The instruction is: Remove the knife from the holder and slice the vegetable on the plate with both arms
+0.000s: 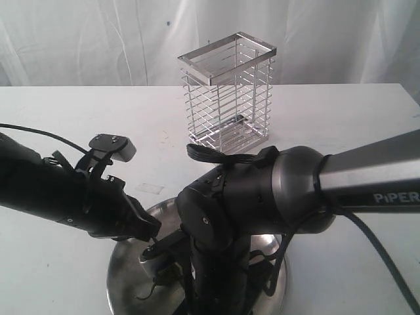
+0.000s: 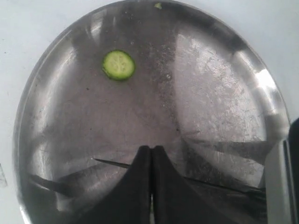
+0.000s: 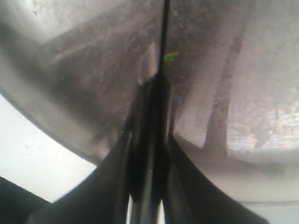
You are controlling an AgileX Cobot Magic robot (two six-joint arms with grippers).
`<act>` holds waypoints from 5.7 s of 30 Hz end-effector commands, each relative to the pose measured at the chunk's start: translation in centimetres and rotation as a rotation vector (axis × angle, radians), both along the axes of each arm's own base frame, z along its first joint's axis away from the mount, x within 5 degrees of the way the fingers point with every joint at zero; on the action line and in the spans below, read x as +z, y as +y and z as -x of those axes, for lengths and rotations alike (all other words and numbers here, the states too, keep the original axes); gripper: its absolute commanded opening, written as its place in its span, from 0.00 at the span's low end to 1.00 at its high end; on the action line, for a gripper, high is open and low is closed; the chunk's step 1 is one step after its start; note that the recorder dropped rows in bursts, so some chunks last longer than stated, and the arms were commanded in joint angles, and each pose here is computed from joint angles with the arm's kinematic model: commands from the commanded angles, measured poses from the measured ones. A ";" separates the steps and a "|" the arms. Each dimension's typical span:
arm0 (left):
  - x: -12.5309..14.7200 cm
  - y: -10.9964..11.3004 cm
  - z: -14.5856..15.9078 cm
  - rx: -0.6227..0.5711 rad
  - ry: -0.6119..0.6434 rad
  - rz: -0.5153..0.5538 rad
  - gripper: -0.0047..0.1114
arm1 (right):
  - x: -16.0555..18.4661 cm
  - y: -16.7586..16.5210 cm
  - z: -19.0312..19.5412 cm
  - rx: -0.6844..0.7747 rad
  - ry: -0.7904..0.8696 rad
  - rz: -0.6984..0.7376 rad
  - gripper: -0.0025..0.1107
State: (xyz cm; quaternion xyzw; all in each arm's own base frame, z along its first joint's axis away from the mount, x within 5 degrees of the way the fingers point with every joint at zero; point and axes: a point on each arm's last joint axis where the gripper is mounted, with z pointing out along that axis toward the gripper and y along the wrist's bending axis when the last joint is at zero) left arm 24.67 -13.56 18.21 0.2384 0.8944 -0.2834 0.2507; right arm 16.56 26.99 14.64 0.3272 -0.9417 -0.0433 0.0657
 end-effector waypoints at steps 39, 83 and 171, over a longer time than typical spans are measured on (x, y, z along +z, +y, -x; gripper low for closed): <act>-2.2 -0.6 -1.3 -0.046 0.015 -0.084 0.04 | -0.1 -0.1 0.2 0.018 0.005 0.006 0.02; -3.9 -1.5 -0.7 -0.041 0.104 0.008 0.04 | 2.3 -1.1 0.1 0.085 -0.006 0.102 0.02; -2.0 2.2 -2.7 -0.224 0.184 0.141 0.04 | -1.7 0.8 -1.3 0.100 -0.076 0.024 0.02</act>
